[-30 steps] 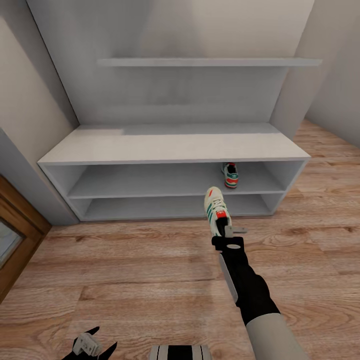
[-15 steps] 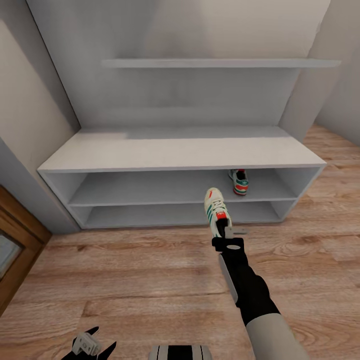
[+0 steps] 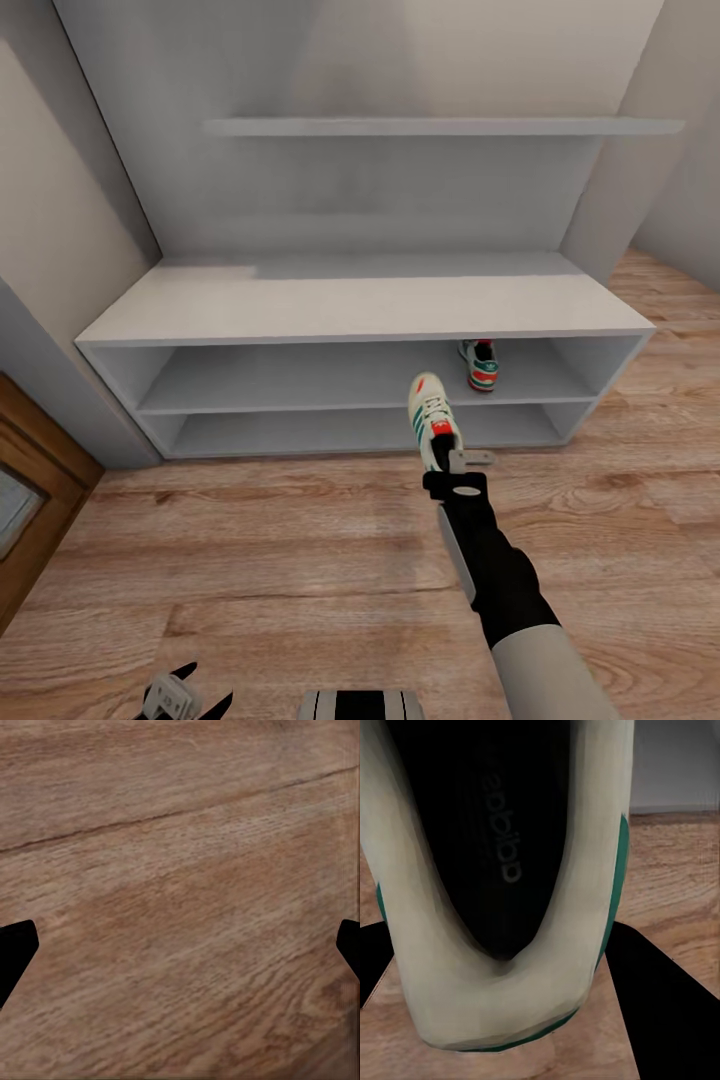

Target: Pick up the two gym shoes and the two sandals from the corridor floor and place them onto the hallstand (shoe rack) in the corridor, making sure they are on the rack and not on the floor. Arrange them so the two gym shoes are next to each other and the two sandals are next to each other.

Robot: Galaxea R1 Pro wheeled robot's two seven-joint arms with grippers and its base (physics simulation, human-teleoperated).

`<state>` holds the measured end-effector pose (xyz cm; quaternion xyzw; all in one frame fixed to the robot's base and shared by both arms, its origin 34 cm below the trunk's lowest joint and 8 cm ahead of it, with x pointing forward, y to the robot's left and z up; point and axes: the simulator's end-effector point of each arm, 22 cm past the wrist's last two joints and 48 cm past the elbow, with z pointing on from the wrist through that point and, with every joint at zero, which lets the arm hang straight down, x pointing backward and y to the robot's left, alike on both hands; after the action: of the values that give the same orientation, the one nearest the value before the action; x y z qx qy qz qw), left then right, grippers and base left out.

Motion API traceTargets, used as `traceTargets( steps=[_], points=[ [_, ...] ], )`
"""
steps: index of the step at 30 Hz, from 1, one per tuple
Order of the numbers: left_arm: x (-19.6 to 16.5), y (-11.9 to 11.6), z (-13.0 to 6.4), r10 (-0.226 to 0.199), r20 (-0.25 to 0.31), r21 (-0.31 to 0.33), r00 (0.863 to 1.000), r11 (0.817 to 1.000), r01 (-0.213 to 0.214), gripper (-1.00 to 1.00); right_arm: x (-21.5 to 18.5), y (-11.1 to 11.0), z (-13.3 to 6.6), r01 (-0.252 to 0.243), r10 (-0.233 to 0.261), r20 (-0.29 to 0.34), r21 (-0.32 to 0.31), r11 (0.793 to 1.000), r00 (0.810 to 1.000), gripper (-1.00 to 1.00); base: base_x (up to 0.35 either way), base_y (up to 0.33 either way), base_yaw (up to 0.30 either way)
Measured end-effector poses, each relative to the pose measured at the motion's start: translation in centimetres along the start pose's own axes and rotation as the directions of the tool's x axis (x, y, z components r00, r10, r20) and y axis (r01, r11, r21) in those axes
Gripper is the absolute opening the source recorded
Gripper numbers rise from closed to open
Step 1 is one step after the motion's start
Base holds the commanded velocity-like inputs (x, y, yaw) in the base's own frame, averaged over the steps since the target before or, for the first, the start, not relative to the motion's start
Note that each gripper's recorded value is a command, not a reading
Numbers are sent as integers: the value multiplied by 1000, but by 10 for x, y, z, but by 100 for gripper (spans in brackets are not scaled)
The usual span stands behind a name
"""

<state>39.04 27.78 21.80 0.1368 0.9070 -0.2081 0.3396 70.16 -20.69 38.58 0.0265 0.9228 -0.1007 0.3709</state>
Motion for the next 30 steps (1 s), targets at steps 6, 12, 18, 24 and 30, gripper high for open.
traceTargets(
  steps=[6, 12, 18, 24, 30],
  points=[
    [4, 1, -3, -5, -5, -3, 1000, 1000, 5, 100, -14, 1, -6, 0, 0, 30, -4, 1000, 1000, -100, 0, 0, 0],
    [5, 2, -5, -5, -9, -7, 1000, 1000, 5, 100, -27, -3, -11, -11, 11, 56, 2, 1000, 998, -100, 0, 0, 0],
    [6, 2, -5, -6, -10, -7, 1000, 1000, 6, 100, -23, -9, -10, -5, 4, 26, 22, 1000, 1000, -100, 0, 0, 0],
    [7, 2, -6, -7, -12, -7, 1000, 1000, 7, 100, -14, -32, -11, 19, -16, -24, 124, 992, 1000, -100, 0, 0, 0],
    [8, 2, -6, -8, -12, -7, 1000, 1000, 8, 100, -12, -38, -13, 11, -6, -36, 154, 988, 999, -100, 0, 0, 0]
  ],
)
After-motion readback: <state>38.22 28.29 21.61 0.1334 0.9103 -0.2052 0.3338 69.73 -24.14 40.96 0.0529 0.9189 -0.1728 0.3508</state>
